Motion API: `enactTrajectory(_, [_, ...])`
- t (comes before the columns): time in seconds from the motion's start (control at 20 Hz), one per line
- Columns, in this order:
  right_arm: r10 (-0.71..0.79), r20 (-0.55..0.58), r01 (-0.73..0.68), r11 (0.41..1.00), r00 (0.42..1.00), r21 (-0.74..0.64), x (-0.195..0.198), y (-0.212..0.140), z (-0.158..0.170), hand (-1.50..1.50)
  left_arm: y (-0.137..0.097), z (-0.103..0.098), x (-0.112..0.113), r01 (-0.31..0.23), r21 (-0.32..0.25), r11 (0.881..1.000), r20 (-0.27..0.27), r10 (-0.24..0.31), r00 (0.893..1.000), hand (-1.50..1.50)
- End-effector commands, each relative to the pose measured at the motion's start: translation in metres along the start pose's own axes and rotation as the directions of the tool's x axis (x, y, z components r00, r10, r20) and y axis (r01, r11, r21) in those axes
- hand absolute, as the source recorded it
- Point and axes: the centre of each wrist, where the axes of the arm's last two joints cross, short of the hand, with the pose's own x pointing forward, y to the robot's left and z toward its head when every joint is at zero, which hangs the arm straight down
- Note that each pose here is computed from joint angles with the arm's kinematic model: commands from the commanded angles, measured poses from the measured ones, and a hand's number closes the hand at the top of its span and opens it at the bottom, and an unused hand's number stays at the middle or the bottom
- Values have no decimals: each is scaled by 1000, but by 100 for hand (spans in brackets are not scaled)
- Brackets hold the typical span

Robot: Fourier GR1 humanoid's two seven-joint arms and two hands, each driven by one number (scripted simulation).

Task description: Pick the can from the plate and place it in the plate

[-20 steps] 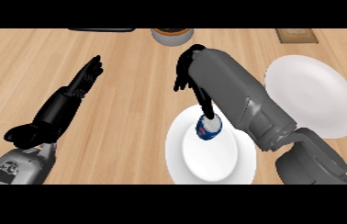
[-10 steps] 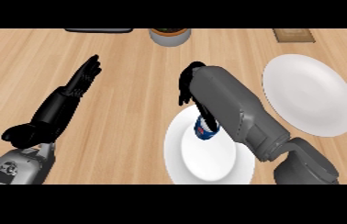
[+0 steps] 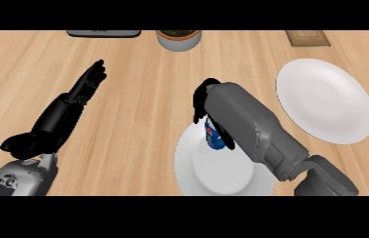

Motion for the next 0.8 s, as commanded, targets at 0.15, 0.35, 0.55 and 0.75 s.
enactTrajectory(0.15, [64,-2,-64,991,998,115,0,6,-9,-150,11,1,-8,-4,5,1000,-6,4,1000,0])
enactTrajectory(0.35, [89,2,-89,988,996,123,-6,25,-30,-150,-4,10,-14,6,16,1000,-4,-6,1000,0])
enactTrajectory(0.55, [147,130,-155,987,981,52,7,26,-15,150,14,0,13,3,17,1000,1,-3,1000,0])
enactTrajectory(0.75, [189,134,-194,981,973,21,1,36,-12,150,-1,0,5,-6,6,1000,-13,6,1000,0])
